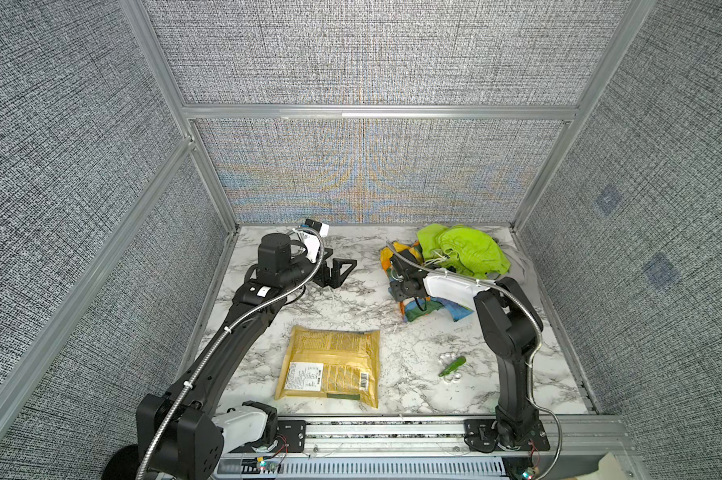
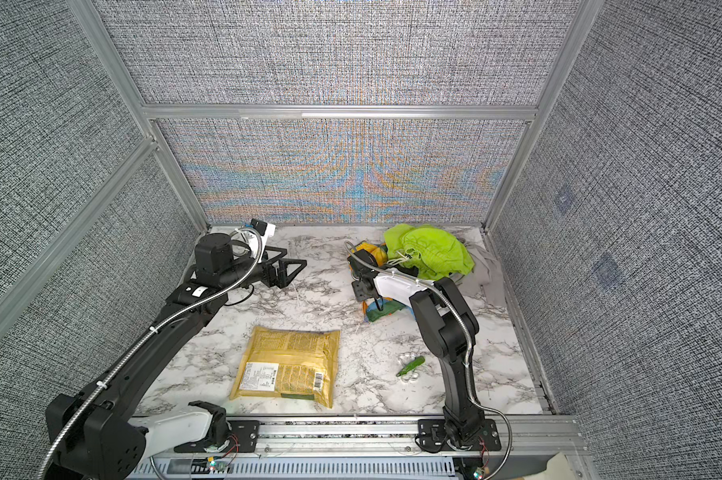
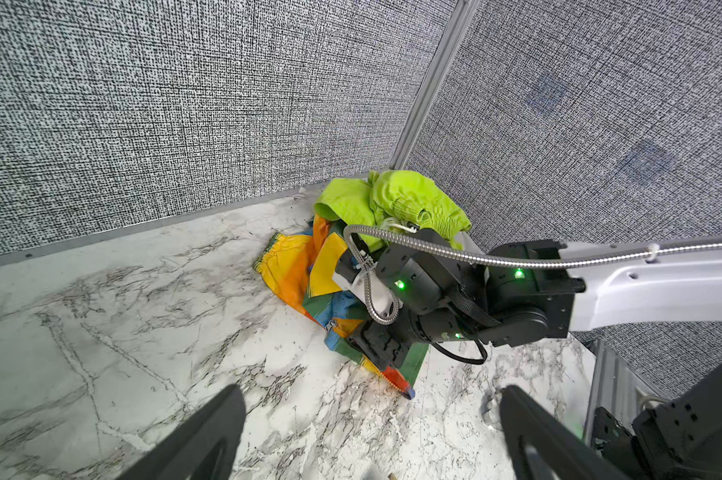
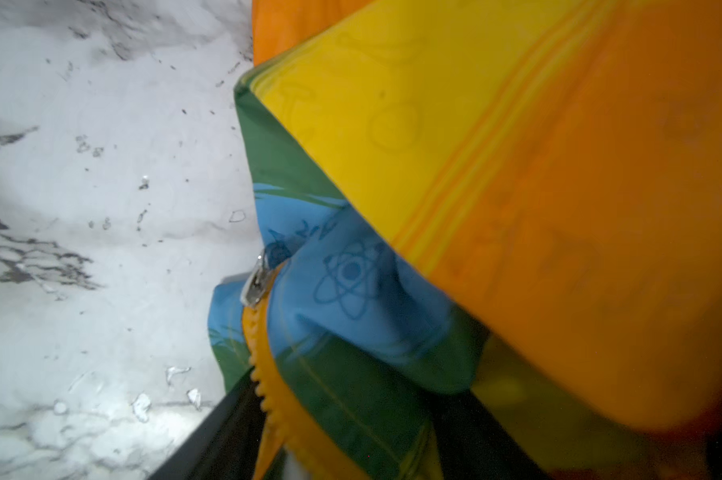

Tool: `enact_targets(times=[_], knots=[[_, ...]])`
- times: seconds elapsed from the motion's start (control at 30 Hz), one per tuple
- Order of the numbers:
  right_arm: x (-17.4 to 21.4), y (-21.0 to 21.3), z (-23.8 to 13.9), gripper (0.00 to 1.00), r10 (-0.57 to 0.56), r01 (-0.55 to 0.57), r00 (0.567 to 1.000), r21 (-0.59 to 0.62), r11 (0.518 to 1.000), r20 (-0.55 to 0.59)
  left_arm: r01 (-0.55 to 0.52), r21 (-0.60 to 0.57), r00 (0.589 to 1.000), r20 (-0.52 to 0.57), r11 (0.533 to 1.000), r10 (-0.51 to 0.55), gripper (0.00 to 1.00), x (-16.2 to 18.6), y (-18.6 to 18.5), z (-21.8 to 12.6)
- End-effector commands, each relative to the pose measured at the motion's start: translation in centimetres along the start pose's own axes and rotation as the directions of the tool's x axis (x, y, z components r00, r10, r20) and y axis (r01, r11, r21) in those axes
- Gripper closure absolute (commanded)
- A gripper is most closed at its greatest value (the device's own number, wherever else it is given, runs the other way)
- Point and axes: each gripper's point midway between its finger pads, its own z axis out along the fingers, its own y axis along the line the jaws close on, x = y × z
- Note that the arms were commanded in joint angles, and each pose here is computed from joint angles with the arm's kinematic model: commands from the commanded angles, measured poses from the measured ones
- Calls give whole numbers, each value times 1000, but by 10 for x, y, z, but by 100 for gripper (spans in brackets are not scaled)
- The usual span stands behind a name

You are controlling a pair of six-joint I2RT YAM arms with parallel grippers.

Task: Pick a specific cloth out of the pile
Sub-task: 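Close the right gripper on the rainbow jacket's zipper edge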

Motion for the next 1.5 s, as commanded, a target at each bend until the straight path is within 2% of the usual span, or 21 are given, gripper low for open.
enact_targets(times=[0.0, 0.13, 0.27, 0.6, 0.83, 1.2, 1.47], knots=[[7, 2, 5, 51, -6, 6, 1000, 0, 1000, -17, -8, 4, 1000, 20, 1000, 8, 1, -5, -2, 0], [3, 2, -2, 80, -2, 2, 1000, 4, 1000, 9, -4, 6, 1000, 15, 1000, 4, 1, -4, -1, 1], [-8, 3, -18, 91, 8, -7, 998, -16, 1000, 57, -4, 9, 1000, 13, 1000, 4, 1, -3, -2, 2], [-36, 8, -63, 94, 42, -27, 986, -93, 995, 159, -6, 9, 1000, 13, 1000, 6, 1, -3, -3, 2], [-59, -2, -102, 94, 80, -60, 968, -92, 994, 237, -4, 11, 1000, 9, 1000, 4, 1, -2, -3, 3], [-90, -39, -155, 95, 161, -160, 922, -34, 987, 352, -5, 14, 1000, 9, 1000, 5, 1, -1, -4, 4], [-105, -51, -187, 95, 202, -187, 883, -77, 979, 424, -5, 36, 1000, 10, 999, 5, 1, -1, -8, 5]])
